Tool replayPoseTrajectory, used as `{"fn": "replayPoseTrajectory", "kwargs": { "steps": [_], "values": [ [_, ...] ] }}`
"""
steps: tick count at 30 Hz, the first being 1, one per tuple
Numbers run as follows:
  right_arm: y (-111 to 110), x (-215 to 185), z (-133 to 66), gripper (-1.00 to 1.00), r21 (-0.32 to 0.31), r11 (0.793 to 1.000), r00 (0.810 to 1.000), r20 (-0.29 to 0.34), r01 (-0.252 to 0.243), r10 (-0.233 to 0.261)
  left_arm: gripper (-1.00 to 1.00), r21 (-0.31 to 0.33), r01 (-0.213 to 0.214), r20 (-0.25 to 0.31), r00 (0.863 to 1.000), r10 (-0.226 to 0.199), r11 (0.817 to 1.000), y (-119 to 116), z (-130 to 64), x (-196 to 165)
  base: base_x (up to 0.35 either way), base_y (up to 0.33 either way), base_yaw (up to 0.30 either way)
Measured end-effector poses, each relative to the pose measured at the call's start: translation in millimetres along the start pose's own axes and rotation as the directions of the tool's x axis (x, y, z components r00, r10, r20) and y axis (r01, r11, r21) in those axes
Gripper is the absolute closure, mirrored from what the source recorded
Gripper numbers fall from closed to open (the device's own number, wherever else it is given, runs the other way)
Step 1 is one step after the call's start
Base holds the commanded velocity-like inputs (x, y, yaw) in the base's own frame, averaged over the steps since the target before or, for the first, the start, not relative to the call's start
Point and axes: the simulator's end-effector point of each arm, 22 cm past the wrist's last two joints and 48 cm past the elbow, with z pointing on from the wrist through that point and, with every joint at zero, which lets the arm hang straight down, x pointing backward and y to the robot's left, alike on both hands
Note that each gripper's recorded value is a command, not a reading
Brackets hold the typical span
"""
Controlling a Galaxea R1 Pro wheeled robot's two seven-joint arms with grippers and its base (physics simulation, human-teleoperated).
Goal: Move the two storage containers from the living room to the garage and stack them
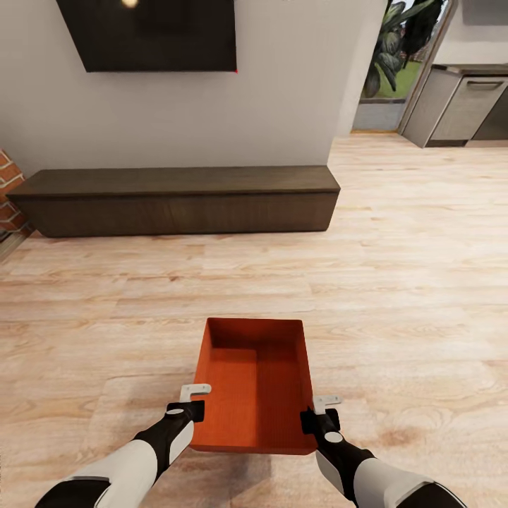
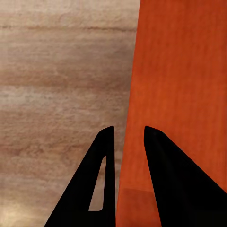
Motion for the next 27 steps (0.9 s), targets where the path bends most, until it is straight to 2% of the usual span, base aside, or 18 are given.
{"fn": "replayPoseTrajectory", "kwargs": {
  "steps": [27],
  "values": [
    [-6,-32,-41.0,1.00,-0.001,1.000,1.000,-0.001,0.000,0.000,1.00,-0.001,0.001,-0.001,1.000,-0.001,1.000,4,-45.7,-25,0.000,0.000,0.000]
  ]
}}
